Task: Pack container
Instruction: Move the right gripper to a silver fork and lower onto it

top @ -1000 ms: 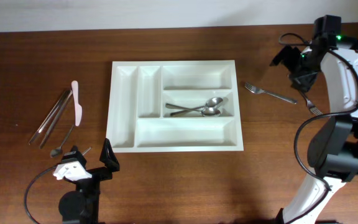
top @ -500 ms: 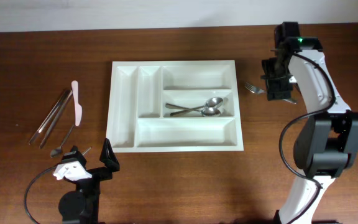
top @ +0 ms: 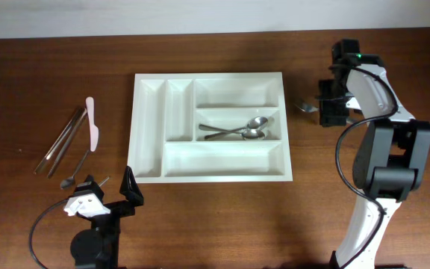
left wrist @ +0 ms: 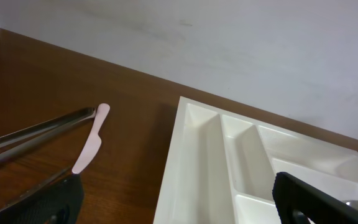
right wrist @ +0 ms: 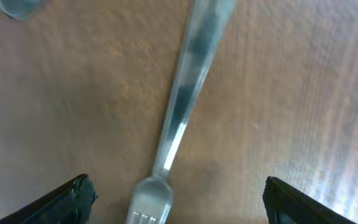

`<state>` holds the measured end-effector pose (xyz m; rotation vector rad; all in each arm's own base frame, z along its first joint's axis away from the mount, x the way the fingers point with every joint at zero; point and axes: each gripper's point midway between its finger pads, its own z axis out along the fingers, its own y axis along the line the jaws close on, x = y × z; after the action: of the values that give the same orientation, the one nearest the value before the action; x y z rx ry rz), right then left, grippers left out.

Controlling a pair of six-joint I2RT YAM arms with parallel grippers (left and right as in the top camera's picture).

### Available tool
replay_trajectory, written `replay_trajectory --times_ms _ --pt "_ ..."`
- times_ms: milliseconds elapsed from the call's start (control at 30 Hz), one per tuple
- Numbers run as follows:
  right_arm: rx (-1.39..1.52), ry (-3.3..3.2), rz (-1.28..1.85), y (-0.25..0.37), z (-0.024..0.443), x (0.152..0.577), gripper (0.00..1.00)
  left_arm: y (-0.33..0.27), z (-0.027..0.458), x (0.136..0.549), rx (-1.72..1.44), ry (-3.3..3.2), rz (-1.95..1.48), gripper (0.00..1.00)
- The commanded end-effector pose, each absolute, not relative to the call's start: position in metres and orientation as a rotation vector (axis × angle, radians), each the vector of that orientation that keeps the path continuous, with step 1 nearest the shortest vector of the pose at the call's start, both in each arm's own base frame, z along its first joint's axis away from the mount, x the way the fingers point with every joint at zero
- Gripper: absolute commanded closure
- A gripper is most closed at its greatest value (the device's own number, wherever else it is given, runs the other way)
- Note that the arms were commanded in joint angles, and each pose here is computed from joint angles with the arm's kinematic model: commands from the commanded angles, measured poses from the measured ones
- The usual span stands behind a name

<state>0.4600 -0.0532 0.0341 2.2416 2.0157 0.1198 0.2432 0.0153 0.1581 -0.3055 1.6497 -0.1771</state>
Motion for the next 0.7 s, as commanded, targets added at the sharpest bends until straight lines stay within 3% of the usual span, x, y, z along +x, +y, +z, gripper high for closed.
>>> replay_trajectory --times_ms 0,667 --pt "2.28 1.977 0.124 -0.065 0.026 0.46 0.12 0.014 0.156 0.243 -0.284 1.653 -0.17 0.01" --pt "2.425 2.111 0.198 -0.035 -0.008 0.445 0.19 0.014 0.156 0.243 -0.284 1.653 -0.17 0.01"
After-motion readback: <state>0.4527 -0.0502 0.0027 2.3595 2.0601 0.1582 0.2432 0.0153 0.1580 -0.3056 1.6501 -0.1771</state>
